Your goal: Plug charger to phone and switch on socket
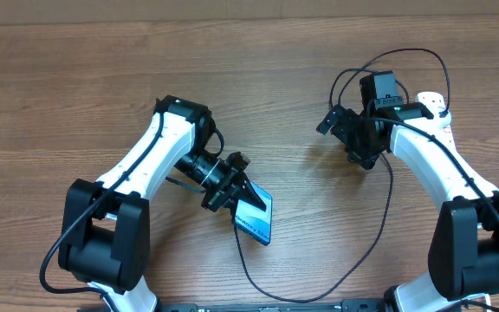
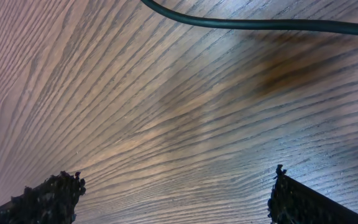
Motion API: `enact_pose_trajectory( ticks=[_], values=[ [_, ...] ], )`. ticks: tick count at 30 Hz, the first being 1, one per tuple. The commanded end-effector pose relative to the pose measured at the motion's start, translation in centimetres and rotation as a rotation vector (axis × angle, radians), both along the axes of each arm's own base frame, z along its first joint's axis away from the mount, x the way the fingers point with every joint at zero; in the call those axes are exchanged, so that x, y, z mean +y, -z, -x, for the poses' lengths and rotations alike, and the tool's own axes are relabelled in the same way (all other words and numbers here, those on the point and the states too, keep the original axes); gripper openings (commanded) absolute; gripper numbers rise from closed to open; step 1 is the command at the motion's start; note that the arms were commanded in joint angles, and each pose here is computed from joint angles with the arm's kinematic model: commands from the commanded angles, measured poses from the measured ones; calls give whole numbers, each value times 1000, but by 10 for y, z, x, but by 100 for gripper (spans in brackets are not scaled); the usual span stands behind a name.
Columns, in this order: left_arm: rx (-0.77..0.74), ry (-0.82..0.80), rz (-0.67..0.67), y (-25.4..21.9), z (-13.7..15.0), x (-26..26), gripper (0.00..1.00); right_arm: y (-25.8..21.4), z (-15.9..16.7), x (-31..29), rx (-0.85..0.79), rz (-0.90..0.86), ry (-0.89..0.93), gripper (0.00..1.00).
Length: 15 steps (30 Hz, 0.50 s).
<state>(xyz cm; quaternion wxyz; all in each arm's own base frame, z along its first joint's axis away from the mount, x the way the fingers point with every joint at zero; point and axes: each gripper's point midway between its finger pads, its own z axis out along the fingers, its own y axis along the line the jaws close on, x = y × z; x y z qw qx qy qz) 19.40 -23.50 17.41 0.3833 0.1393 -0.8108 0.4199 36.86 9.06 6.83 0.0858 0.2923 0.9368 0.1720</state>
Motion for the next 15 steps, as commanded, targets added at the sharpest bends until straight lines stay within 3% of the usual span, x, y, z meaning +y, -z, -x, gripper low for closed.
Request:
enact_pose_trajectory(
  ticks=[1, 15],
  values=[
    [85, -62, 27, -21, -1, -8, 4, -2, -3, -3, -12, 14, 2, 100],
    [260, -157, 36, -37, -6, -15, 4, -2, -3, -3, -12, 14, 2, 100]
  ],
)
